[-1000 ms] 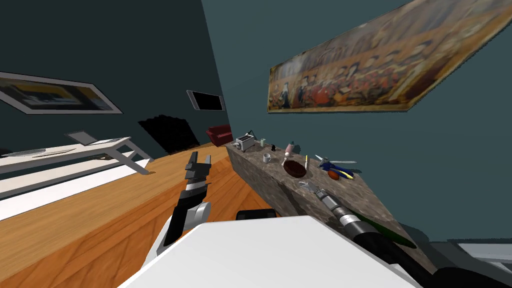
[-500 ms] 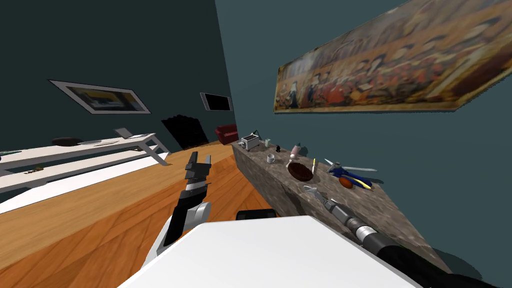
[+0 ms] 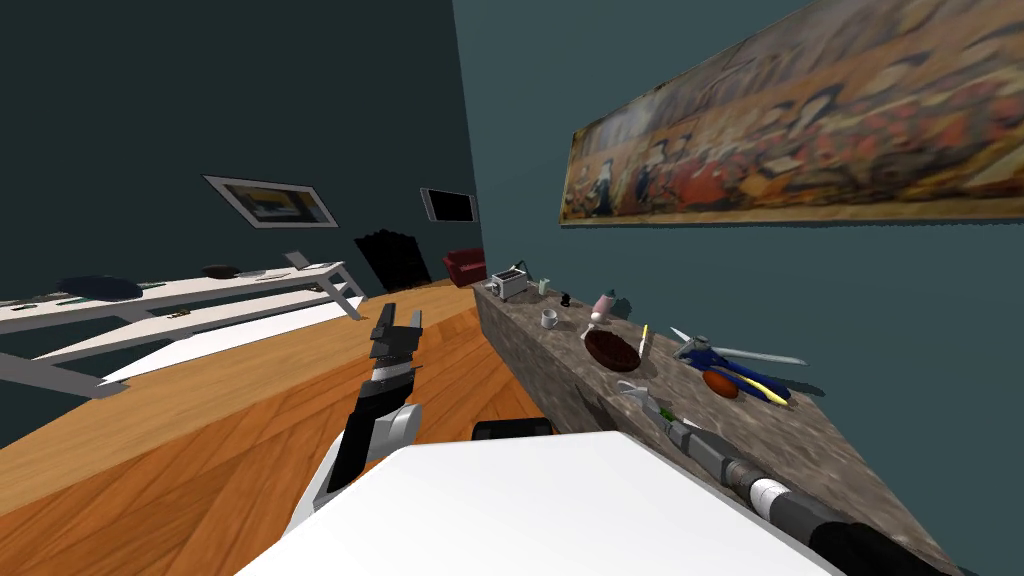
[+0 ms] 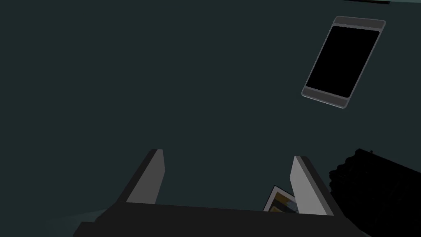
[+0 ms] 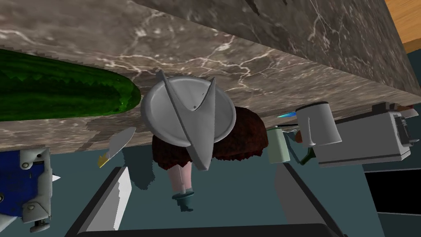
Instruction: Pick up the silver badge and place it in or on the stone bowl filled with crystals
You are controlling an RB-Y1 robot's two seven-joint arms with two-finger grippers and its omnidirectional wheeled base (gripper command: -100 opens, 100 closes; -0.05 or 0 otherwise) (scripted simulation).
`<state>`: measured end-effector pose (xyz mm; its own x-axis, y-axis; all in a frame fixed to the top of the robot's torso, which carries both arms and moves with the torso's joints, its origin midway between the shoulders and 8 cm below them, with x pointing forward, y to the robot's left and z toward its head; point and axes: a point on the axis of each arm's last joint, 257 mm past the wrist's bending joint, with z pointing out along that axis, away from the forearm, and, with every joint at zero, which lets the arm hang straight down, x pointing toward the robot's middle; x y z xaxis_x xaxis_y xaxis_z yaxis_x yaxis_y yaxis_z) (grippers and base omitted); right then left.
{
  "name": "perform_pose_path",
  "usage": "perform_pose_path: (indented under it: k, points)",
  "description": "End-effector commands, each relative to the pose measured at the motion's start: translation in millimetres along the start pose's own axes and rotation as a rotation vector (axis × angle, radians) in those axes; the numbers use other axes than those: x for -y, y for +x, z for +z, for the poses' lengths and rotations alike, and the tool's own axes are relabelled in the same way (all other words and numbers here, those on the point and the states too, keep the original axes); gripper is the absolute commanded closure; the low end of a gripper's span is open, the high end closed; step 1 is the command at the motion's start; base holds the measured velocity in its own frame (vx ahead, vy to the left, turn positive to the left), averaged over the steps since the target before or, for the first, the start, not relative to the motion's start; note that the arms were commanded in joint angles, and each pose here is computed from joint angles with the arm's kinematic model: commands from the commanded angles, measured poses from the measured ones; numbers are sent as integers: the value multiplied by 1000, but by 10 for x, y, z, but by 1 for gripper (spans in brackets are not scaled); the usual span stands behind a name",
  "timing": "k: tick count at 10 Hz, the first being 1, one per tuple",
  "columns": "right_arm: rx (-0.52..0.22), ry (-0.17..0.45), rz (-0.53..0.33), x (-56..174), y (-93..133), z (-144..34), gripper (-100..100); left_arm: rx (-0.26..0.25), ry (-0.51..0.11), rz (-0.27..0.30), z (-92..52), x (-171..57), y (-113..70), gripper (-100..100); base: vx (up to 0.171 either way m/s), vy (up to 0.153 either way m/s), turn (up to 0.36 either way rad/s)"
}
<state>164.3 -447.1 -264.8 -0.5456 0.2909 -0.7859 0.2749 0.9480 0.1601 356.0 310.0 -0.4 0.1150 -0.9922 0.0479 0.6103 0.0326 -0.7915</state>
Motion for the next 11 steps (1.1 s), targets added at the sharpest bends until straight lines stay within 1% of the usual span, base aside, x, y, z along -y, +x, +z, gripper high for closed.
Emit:
perform_pose_path:
  k: [1,2,3,4,5,6,7,8,9,10,11]
  points:
    - [-69,18,-53,113,112,-79,-100,0,0,0,0,0,0,0,-3,-15,222]
    - [-84,26,-65,145,169,-121,-100,0,0,0,0,0,1,0,-2,-19,120]
    - [-136,35,-103,219,228,-180,-100,0,0,0,0,0,0,0,3,-16,203]
    - [-149,41,-112,245,273,-216,-100,0,0,0,0,0,0,0,4,-20,115]
    - [-197,47,-149,309,319,-270,-100,0,0,0,0,0,0,0,5,-17,234]
    - [-212,53,-157,335,367,-312,-100,0,0,0,0,0,0,0,5,-20,116]
    - [-255,54,-194,385,394,-352,-100,0,0,0,0,0,0,0,9,-18,185]
    - [-272,62,-198,418,453,-407,-100,0,0,0,0,0,0,0,6,-20,110]
    - [-324,65,-234,479,506,-476,-100,0,0,0,0,0,0,0,5,-18,243]
    - [-331,68,-236,493,530,-501,-100,0,0,0,0,0,0,0,6,-21,100]
    - [-387,70,-271,556,597,-588,-100,0,0,0,0,0,0,0,7,-20,183]
